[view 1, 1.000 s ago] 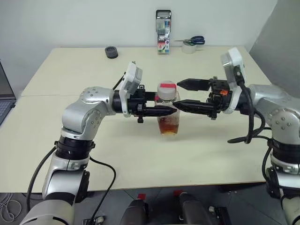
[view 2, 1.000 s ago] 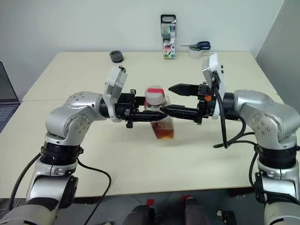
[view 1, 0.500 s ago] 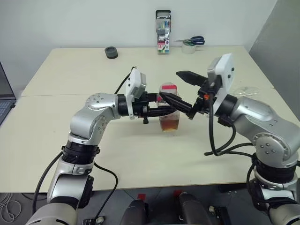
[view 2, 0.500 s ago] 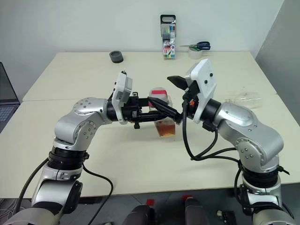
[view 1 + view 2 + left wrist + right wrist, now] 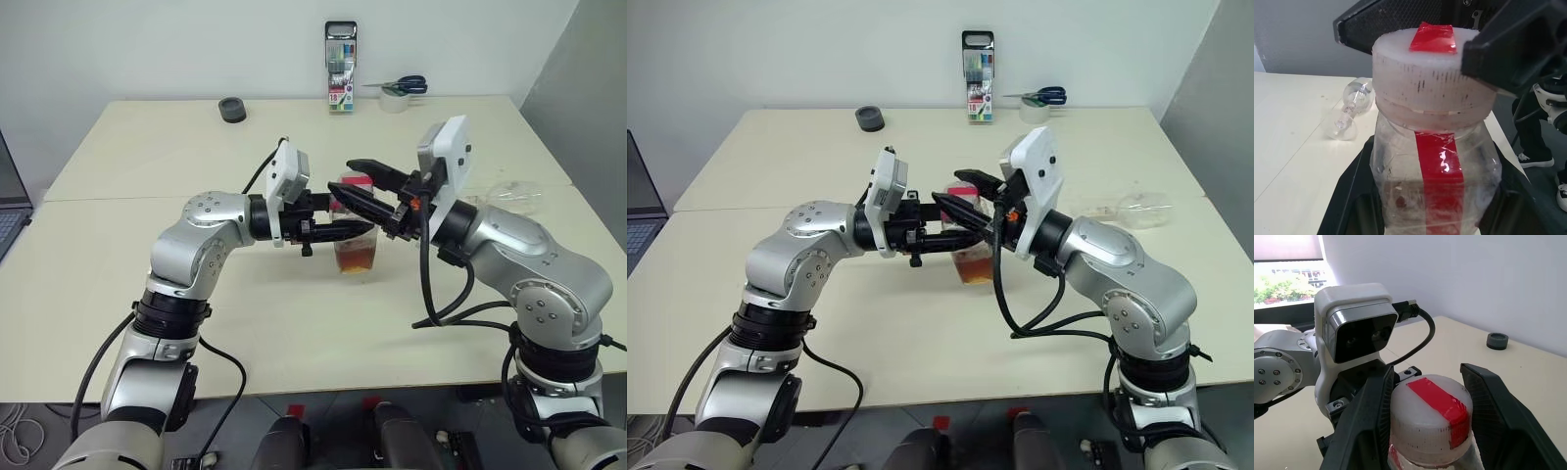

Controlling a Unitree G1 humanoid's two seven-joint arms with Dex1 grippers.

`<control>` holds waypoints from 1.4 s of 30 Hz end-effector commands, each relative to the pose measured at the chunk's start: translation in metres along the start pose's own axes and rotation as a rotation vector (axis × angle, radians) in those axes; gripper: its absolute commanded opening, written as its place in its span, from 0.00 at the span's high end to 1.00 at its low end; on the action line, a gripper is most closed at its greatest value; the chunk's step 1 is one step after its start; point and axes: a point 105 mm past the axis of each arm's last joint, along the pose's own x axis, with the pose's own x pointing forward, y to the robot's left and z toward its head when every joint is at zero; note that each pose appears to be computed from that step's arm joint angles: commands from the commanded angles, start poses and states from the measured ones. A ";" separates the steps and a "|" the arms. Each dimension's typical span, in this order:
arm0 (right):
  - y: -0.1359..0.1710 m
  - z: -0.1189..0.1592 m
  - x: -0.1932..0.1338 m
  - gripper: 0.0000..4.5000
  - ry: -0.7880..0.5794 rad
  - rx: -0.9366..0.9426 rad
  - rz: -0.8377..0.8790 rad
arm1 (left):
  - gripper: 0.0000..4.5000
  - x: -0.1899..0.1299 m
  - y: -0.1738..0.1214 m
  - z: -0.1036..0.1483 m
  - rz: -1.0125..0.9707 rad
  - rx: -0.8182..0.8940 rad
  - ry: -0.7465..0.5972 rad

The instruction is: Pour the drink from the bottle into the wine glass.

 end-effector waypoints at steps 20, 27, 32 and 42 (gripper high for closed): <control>-0.030 0.021 -0.006 0.43 0.037 -0.031 0.408 | 0.58 -0.004 -0.012 0.036 -0.121 0.076 -0.042; -0.014 0.019 -0.025 0.01 0.019 -0.024 0.237 | 0.58 -0.004 -0.011 0.030 -0.073 0.056 -0.058; -0.004 0.023 -0.016 0.01 -0.034 -0.023 0.079 | 0.58 -0.002 -0.011 0.029 -0.063 0.050 -0.069; 0.000 0.030 -0.002 0.01 -0.077 -0.057 -0.015 | 0.58 0.004 -0.011 0.028 -0.088 0.049 -0.068</control>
